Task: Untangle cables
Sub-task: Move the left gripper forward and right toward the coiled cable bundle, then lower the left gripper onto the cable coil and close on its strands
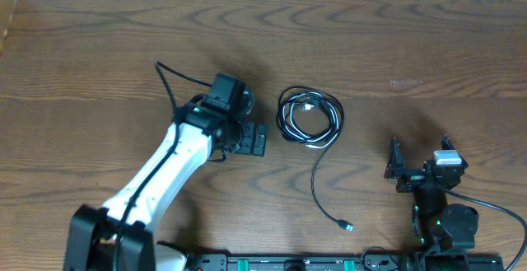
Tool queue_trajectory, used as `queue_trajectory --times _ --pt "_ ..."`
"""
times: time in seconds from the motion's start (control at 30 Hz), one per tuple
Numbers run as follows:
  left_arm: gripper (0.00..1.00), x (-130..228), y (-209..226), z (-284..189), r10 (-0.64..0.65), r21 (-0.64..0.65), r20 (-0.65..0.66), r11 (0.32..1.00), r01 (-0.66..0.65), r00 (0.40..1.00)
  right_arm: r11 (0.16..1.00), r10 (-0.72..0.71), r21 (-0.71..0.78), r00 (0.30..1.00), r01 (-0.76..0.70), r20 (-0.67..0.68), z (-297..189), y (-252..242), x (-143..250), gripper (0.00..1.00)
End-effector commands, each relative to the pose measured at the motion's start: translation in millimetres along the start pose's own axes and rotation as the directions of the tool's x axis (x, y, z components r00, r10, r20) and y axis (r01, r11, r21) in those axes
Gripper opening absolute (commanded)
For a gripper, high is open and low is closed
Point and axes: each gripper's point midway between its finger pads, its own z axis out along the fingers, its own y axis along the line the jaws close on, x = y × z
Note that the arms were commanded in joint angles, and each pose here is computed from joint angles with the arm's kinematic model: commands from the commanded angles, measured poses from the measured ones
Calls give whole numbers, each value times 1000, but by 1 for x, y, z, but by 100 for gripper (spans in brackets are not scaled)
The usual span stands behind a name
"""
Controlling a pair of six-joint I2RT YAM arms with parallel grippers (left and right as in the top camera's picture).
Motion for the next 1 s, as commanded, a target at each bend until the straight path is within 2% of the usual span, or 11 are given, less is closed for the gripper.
queue_trajectory --times 0.0,0.27,0.7,0.97 --pt "99 -3 -5 8 -24 -13 -11 1000 24 1000 1000 -8 12 1000 8 -4 0 -2 2 99" --pt "99 -5 -11 12 10 -153 35 988 -4 999 1000 -8 12 1000 8 -4 0 -2 2 99" --pt "100 -50 -49 -20 2 -85 168 996 12 986 1000 -8 12 1000 8 -4 0 -2 2 99" --pt "99 -49 -50 -11 -27 -92 111 995 38 993 1000 -8 11 1000 8 -4 0 -2 2 99"
